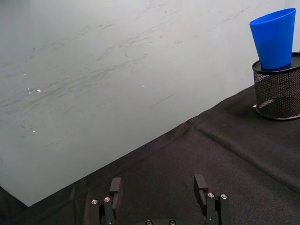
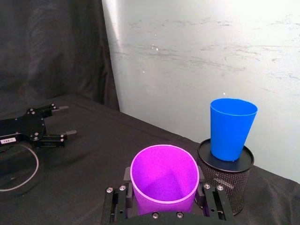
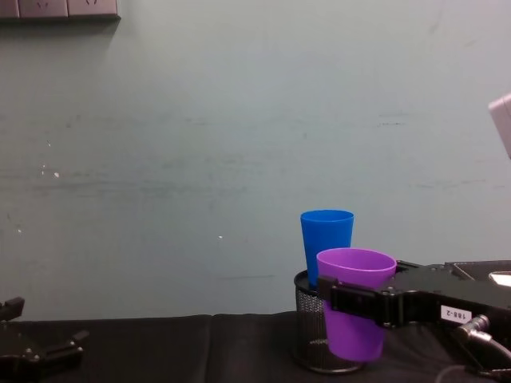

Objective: Pick up one cup with a gripper and tap it against the other cup.

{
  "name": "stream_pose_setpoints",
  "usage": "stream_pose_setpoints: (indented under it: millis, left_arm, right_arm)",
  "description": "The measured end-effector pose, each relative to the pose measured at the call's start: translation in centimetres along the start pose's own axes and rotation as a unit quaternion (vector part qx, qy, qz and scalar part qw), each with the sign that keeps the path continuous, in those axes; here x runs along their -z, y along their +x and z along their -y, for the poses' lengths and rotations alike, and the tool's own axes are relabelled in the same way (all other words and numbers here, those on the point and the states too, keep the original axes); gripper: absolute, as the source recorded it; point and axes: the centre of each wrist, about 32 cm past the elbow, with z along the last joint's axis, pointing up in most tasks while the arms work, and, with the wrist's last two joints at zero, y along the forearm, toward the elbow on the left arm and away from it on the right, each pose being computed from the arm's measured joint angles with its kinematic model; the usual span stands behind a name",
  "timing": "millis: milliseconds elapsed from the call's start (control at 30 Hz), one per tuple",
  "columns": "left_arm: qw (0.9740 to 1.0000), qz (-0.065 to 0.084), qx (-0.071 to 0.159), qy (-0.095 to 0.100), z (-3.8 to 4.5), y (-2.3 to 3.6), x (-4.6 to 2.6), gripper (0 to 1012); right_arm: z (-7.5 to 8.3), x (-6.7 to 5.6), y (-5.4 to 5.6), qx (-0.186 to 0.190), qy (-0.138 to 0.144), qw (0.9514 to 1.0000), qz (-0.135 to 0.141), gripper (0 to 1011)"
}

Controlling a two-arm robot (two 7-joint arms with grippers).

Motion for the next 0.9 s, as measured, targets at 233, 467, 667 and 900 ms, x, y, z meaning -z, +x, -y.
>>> stream_pose_setpoints:
  millis: [233, 467, 667, 900]
  left_arm:
    - [1.0, 0.0, 0.0, 0.0, 0.0, 0.0, 0.0, 1000]
    - [1.0, 0.0, 0.0, 0.0, 0.0, 0.0, 0.0, 1000]
    - [1.0, 0.0, 0.0, 0.0, 0.0, 0.0, 0.0, 1000]
    - [1.0, 0.0, 0.0, 0.0, 0.0, 0.0, 0.0, 1000]
  right_arm:
    - [0.0, 0.0, 0.0, 0.0, 0.0, 1.0, 0.0, 734]
    - [0.0, 0.0, 0.0, 0.0, 0.0, 1.0, 0.0, 734]
    - [0.0, 0.0, 0.0, 0.0, 0.0, 1.0, 0.0, 734]
    - [0.0, 0.0, 0.0, 0.0, 0.0, 1.0, 0.0, 734]
